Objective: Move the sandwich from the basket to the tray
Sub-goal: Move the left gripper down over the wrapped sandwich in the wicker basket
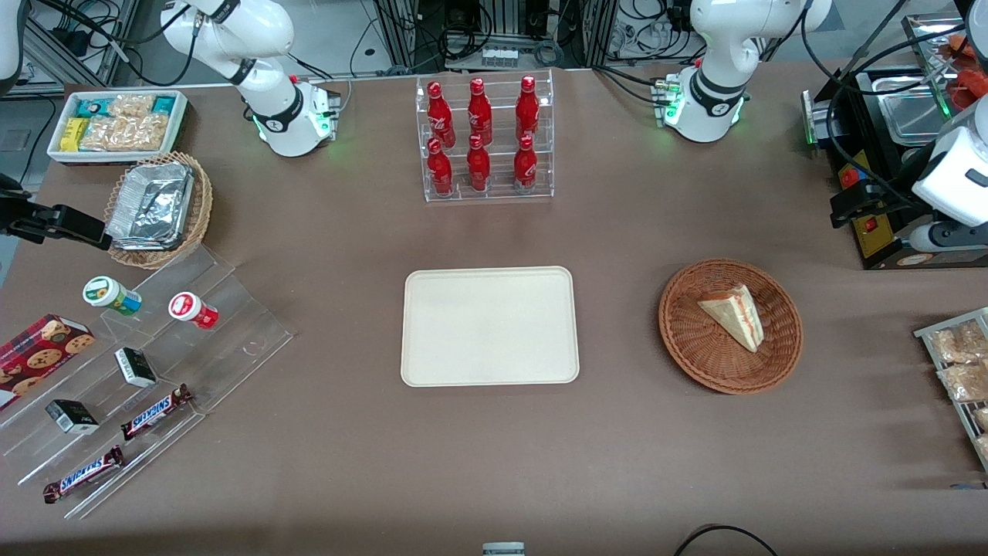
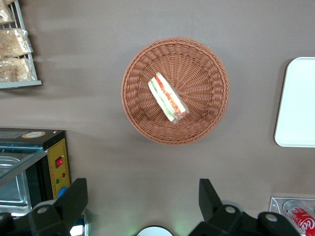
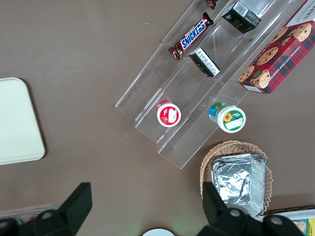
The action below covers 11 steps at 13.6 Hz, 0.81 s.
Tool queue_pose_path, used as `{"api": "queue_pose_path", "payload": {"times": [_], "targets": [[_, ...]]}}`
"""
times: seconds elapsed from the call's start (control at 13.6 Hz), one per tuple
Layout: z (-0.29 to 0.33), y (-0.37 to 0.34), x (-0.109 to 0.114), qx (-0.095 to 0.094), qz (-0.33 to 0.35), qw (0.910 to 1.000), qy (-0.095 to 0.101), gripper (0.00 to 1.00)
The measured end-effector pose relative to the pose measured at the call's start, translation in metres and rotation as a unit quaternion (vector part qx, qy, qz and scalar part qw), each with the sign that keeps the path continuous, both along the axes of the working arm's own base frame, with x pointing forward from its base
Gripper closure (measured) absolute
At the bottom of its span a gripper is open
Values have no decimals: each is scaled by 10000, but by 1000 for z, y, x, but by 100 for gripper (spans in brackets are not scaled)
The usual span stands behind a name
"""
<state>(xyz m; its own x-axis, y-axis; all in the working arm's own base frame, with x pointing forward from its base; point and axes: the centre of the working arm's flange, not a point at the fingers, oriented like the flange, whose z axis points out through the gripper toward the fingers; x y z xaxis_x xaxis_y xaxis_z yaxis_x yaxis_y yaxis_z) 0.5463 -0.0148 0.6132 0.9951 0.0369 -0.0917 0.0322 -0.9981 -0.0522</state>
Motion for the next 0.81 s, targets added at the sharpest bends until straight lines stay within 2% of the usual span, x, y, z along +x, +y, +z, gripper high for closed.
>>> {"api": "queue_pose_path", "payload": {"times": [0.37, 0.51, 0.81], "targets": [[-8, 2, 3, 26, 8, 10000, -26, 0], [-37, 1, 9, 30, 75, 9999, -80, 0], [-113, 0, 15, 74, 862, 9959, -256, 0]]}}
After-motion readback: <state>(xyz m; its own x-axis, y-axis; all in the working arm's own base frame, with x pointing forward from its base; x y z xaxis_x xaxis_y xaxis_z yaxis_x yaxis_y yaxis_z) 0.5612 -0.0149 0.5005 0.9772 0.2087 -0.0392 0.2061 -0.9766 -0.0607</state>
